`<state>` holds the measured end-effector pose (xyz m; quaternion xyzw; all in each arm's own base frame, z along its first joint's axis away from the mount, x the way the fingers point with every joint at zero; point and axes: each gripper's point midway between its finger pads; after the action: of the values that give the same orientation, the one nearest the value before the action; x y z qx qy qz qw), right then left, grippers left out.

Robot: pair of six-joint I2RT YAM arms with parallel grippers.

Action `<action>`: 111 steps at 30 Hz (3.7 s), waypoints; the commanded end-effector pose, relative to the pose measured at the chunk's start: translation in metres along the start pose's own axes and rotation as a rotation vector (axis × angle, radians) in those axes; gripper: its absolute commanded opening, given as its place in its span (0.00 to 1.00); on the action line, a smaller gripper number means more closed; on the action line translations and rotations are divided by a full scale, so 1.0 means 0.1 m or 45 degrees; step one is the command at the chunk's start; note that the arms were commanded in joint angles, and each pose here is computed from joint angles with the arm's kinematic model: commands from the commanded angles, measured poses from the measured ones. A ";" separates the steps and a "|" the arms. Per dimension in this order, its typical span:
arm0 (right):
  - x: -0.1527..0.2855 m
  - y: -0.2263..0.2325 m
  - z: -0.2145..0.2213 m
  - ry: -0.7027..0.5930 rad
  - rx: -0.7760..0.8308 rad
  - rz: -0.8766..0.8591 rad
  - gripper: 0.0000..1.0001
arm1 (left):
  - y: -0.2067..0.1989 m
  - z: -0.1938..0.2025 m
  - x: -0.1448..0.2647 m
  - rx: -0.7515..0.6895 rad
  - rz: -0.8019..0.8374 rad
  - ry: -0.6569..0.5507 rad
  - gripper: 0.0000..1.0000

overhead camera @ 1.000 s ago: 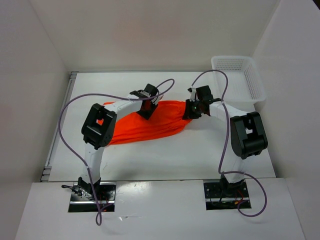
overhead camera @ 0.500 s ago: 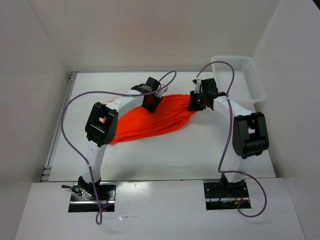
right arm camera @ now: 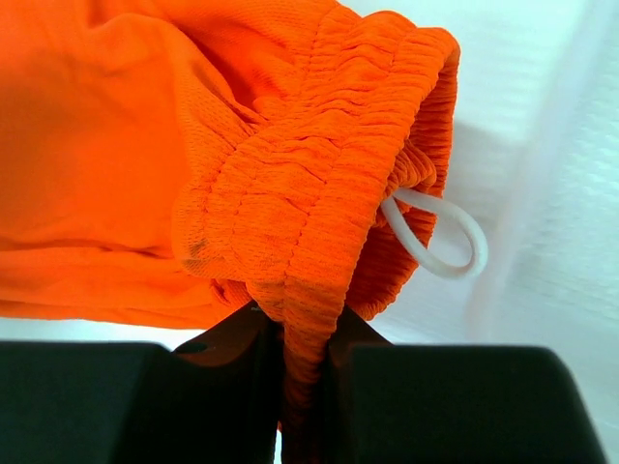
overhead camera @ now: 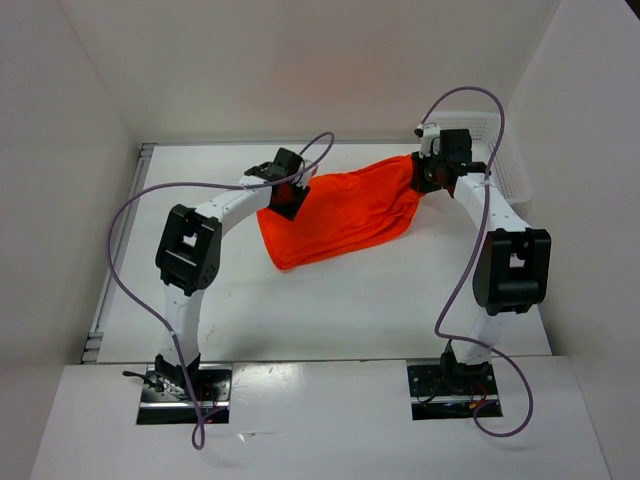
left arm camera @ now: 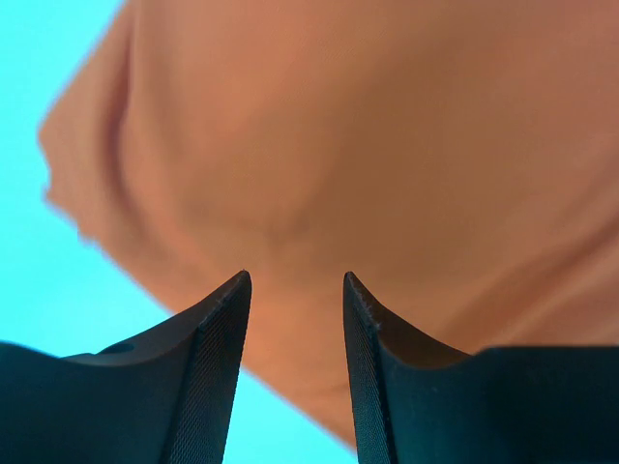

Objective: Fold and stack the shorts
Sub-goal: Fold the shorts

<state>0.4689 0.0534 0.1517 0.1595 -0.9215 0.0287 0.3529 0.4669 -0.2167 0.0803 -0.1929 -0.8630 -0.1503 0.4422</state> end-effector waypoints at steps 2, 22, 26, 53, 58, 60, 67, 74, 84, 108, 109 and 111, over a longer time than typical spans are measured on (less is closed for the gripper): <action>0.28 -0.22 -0.50 -0.137 0.145 0.128 0.00 | 0.35 0.34 -0.06 0.054 -0.094 0.090 0.51; 0.30 -0.12 -0.82 -0.213 0.134 0.142 0.00 | -0.09 0.06 -0.67 0.026 0.134 0.121 0.52; 0.14 0.45 -0.85 -0.196 0.275 0.067 0.00 | -0.15 0.11 -0.70 0.016 0.142 0.146 0.49; -0.58 2.46 -0.28 -0.068 0.559 -0.184 0.00 | 0.33 0.56 -0.48 0.087 0.000 0.211 0.41; -0.67 2.78 -0.19 -0.060 0.577 -0.237 0.00 | 0.37 0.59 -0.50 0.098 -0.004 0.225 0.40; -0.70 2.91 -0.12 -0.054 0.585 -0.260 0.08 | 0.39 0.59 -0.50 0.096 -0.018 0.227 0.40; -0.50 3.28 -0.13 -0.044 0.645 -0.557 0.60 | 0.85 0.79 -0.45 0.154 -0.175 0.299 0.46; 0.22 3.95 -0.67 -0.209 0.692 -0.955 0.70 | 1.43 0.70 -0.15 0.252 -0.327 0.250 0.56; 0.10 3.05 -0.22 -0.071 0.661 -0.650 0.60 | 1.49 -0.03 0.63 0.236 -0.419 -0.025 0.65; -0.63 2.07 0.65 0.162 0.710 -0.389 0.73 | 0.43 0.28 -0.01 0.039 -0.160 0.152 0.66; -0.63 2.06 0.65 0.160 0.721 -0.390 0.73 | 0.45 0.29 -0.02 0.039 -0.173 0.149 0.66; -0.63 2.04 0.76 0.192 0.720 -0.393 0.73 | 0.44 0.36 -0.04 0.037 -0.170 0.173 0.64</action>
<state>0.3976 0.2455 0.0651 0.3728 -0.8134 0.2273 0.3843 0.4537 -0.1670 0.0466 -0.1340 -0.8309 -0.1715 0.5121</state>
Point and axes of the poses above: each gripper's point midway between its finger pads, its own x axis back along the fingers, its own y axis along the line the jaws close on, z = x × y
